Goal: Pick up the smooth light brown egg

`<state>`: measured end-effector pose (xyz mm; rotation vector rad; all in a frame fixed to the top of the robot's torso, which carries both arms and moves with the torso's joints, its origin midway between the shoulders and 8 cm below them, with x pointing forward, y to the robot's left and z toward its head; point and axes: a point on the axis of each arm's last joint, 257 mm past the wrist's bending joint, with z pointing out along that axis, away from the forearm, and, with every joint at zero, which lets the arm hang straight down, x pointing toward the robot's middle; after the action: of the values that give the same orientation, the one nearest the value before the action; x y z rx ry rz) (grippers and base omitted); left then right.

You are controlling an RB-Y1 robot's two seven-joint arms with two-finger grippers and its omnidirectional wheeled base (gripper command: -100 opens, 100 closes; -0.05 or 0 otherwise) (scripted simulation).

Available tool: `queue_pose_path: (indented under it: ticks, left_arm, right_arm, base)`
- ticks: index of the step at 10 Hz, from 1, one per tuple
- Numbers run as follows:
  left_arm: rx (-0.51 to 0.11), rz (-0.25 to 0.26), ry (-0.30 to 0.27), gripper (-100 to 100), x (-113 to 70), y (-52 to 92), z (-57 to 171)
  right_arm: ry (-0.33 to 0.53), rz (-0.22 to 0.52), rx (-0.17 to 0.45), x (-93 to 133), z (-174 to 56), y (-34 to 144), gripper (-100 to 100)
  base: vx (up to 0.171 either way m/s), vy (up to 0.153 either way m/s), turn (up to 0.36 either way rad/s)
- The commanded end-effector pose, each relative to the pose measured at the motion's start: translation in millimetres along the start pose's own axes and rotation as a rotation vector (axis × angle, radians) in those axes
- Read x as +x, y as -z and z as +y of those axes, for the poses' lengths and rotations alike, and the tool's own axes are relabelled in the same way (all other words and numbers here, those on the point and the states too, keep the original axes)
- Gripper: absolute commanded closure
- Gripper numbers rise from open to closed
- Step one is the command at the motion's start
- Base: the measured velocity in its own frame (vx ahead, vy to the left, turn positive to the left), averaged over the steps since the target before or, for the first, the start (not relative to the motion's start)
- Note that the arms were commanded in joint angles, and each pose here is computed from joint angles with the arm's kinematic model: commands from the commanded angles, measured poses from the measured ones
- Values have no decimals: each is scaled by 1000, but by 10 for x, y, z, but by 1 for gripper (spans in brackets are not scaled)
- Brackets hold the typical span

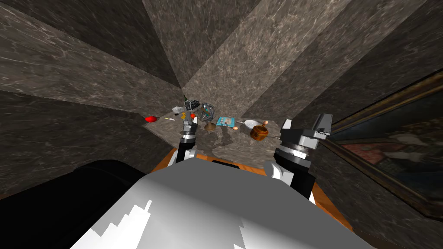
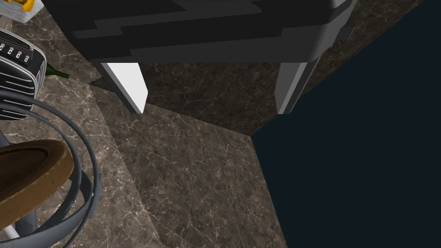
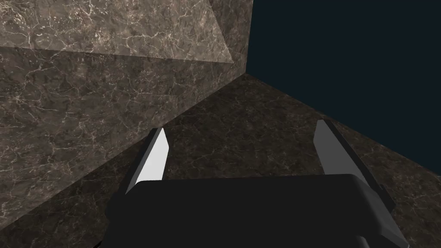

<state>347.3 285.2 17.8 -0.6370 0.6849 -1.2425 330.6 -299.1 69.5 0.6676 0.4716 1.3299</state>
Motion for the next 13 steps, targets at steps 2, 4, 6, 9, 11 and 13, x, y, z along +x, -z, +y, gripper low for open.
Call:
queue_pose_path:
  ticks: [2, 4, 6, 9, 11, 13]
  left_arm:
    - [0, 0, 0, 0, 0, 0, 0]
    - [0, 0, 0, 0, 0, 0, 0]
    - [0, 0, 0, 0, 0, 0, 0]
    - [0, 0, 0, 0, 0, 0, 0]
    - [0, 0, 0, 0, 0, 0, 0]
    - [0, 0, 0, 0, 0, 0, 0]
  right_arm:
    - [37, 67, 6, 99, -65, -3, -100]
    - [81, 129, 12, 189, -160, 3, -100]
    - [110, 170, 15, 245, -220, 10, -100]
    - [203, 274, 26, 375, -447, 50, -100]
    - [248, 329, 28, 431, -538, 72, -100]
    - [292, 375, 30, 470, -636, 95, -100]
  base:
    - [-4, 13, 50]
    - [-9, 30, 79]
    - [-15, 31, 58]
    - [-12, 40, 115]
    - [-10, 42, 62]
    - [-12, 43, 111]
